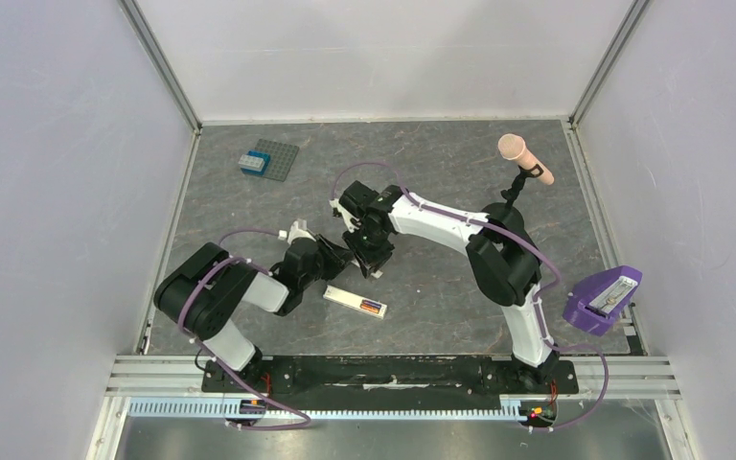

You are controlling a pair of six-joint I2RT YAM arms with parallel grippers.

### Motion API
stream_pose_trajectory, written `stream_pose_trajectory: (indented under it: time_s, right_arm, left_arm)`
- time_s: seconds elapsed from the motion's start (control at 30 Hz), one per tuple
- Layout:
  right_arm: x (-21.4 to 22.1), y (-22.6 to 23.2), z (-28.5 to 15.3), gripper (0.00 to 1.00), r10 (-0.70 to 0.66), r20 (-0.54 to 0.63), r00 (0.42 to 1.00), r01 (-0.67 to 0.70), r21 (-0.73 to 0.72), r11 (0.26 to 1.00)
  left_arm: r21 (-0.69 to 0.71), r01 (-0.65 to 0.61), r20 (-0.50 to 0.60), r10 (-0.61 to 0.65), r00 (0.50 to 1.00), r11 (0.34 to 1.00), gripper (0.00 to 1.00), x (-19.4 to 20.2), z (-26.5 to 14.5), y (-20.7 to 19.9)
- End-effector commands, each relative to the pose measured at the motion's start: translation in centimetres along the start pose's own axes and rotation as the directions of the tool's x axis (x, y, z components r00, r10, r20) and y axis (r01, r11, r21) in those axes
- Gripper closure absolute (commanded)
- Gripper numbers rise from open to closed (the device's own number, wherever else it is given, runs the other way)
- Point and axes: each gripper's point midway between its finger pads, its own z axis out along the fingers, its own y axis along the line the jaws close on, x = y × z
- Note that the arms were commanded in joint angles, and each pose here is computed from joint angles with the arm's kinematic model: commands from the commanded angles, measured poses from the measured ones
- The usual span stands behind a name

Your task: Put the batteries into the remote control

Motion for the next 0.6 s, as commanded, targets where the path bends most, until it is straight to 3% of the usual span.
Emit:
stream_pose_trajectory:
  time_s: [0.0,0.13,0.27,0.47,0.57]
  right_arm:
    - [-0.8,0.9,-1.5,0.72,0.010,0.061,0.998,-0.007,-0.045,0.999]
    - [-0.4,0.9,-1.2,0.72,0.020,0.064,0.998,-0.017,-0.048,0.999]
    - [-0.7,0.9,-1.8,0.66,0.039,0.108,0.993,-0.034,-0.047,0.998]
    - [-1.4,0.4,-4.8,0.43,0.099,0.250,0.963,-0.099,-0.012,0.995]
    - [-1.5,0.7,-6.9,0.35,0.168,0.358,0.918,-0.159,-0.056,0.986]
  left_arm:
    - [-0.057,0.035,-0.065,-0.039,0.997,0.998,0.74,1.9,-0.1,2.3]
    - [-0.038,0.045,-0.061,-0.047,0.997,0.998,0.97,2.0,-0.2,2.2]
    - [-0.031,0.043,-0.050,-0.045,0.998,0.999,0.98,1.8,-0.4,2.1]
    - [0.051,0.023,-0.032,-0.021,0.999,0.998,0.98,1.0,-1.3,-0.1]
    - [0.135,0.020,-0.010,-0.019,1.000,0.991,0.98,0.1,-2.4,-2.8]
